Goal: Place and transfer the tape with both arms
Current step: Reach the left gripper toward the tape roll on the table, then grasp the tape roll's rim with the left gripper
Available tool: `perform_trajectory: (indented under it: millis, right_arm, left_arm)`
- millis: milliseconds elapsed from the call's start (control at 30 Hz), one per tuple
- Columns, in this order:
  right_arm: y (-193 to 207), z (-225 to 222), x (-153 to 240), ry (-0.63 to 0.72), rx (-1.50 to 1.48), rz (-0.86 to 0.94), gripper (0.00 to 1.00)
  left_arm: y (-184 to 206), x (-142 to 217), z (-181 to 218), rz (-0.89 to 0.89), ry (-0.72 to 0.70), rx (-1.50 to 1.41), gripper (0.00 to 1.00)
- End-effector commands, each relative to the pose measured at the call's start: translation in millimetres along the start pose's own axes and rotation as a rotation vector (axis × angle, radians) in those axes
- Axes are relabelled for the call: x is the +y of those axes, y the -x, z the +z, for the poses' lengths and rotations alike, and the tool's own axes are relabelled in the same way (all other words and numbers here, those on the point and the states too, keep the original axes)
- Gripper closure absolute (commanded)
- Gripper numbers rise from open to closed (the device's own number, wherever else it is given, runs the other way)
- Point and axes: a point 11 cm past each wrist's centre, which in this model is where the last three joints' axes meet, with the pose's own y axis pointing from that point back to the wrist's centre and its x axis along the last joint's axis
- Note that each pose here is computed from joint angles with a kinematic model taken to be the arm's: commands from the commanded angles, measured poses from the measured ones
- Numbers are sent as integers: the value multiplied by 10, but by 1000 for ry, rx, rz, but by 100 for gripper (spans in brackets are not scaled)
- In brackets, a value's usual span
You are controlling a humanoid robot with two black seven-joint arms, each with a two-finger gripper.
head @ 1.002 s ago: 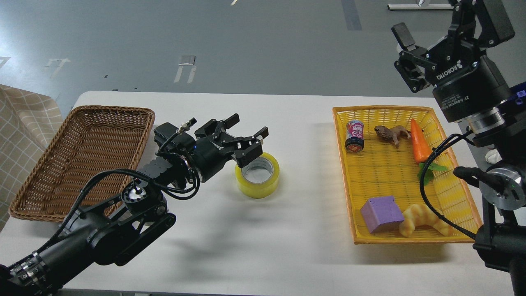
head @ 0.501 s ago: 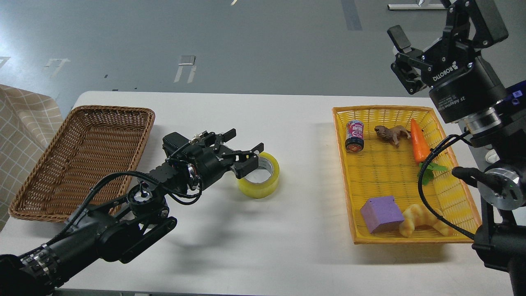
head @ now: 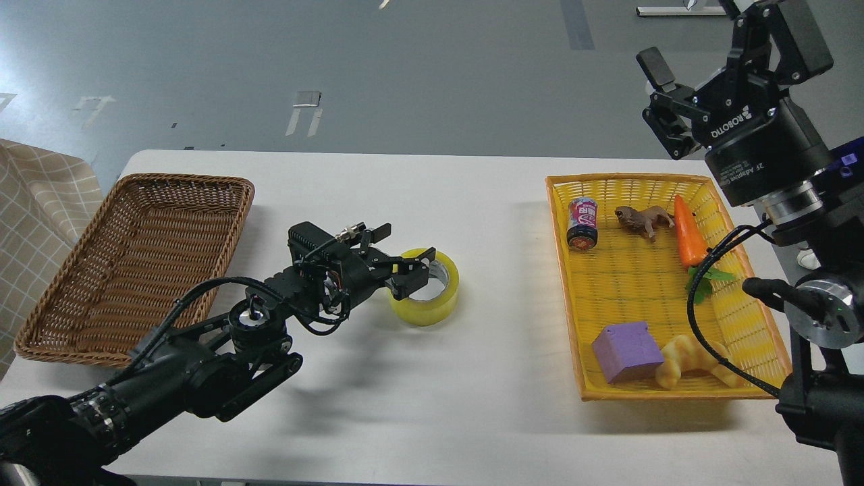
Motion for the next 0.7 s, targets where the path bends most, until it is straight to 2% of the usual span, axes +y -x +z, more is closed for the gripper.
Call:
perform_trajectory:
  millis: [0, 334, 401, 434, 534, 668]
  right_arm:
    - [-3, 8, 3, 2, 0, 1, 0]
    - [5, 23, 3, 3, -6, 1, 0]
    - [7, 27, 11, 5, -7, 2, 0]
    - [7, 27, 11, 5, -7, 2, 0]
    - [2, 41, 31, 9, -8, 6, 0]
    - [-17, 46, 43, 11, -9, 13, 0]
  left_arm:
    - [7, -1, -7, -3, -2, -1, 3]
    - [129, 13, 54, -36, 17, -14, 4]
    - [138, 16, 42, -39, 13, -14, 11]
    - [152, 19, 11, -44, 4, -16, 22]
    - [172, 22, -11, -50, -2, -15, 36]
    - [187, 16, 0, -53, 6, -13, 39]
